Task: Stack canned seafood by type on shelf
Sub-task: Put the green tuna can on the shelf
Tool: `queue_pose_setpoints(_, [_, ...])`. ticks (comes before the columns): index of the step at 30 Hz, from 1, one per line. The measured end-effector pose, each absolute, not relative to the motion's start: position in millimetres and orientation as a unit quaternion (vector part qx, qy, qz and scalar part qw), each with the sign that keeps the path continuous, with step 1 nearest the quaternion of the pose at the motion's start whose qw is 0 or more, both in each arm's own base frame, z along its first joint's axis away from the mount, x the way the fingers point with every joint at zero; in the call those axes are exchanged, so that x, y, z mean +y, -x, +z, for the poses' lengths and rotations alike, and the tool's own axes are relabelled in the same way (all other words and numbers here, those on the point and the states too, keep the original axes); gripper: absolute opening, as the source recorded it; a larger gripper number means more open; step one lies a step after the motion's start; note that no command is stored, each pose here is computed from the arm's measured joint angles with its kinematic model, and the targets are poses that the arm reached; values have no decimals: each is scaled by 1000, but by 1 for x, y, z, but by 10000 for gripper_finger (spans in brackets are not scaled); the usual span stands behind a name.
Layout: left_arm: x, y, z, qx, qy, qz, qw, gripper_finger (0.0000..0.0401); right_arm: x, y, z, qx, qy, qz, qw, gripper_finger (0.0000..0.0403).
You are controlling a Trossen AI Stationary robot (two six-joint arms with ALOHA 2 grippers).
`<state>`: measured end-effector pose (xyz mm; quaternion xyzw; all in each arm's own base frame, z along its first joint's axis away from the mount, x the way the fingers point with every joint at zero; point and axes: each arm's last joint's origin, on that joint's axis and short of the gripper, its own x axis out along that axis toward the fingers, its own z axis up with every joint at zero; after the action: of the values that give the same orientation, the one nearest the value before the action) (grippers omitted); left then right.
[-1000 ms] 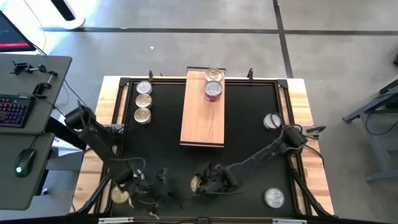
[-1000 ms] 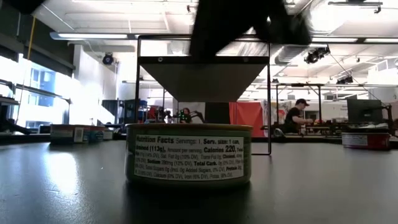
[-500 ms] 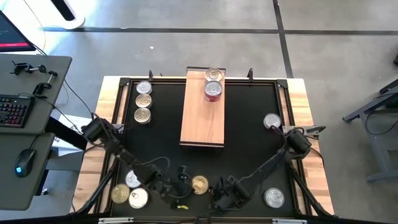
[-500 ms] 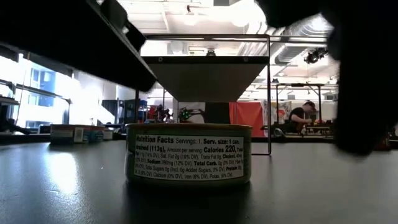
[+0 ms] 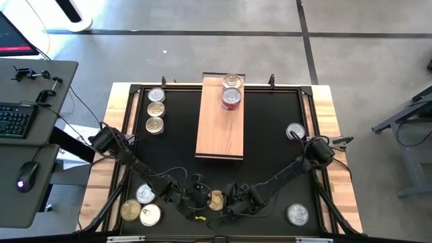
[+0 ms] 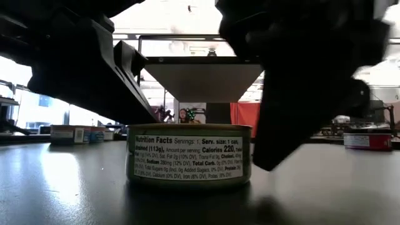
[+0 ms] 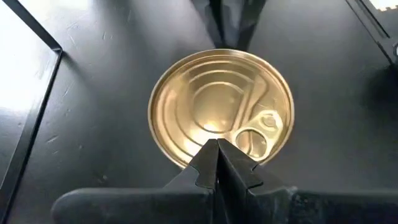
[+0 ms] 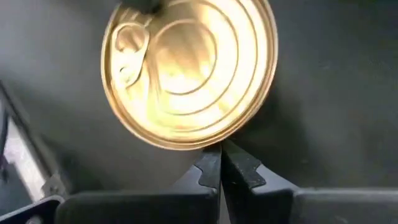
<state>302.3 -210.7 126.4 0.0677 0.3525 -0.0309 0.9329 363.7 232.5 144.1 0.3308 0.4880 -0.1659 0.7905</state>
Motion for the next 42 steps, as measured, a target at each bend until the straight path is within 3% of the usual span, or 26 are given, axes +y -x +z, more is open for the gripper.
queue_pose_setpoints(5, [-210,-301,126,356,-70,-30,931,0,227,-369,149,480,-323,-171,797,0])
queue_pose_setpoints(16, [-212,-297,121,373,-78,-33,924,0,237,-389,205,448,-286,-123,838,0])
queue_pose_setpoints(25, [-209,-294,118,393,-70,-14,917,0,234,-395,211,429,-287,-125,847,0])
queue_pose_setpoints(34, [-226,-281,118,394,-37,-24,918,0,245,-377,254,426,-249,-111,863,0])
queue_pose_setpoints(42, [-246,-267,122,355,-23,-16,934,0,255,-361,246,459,-239,-133,845,0])
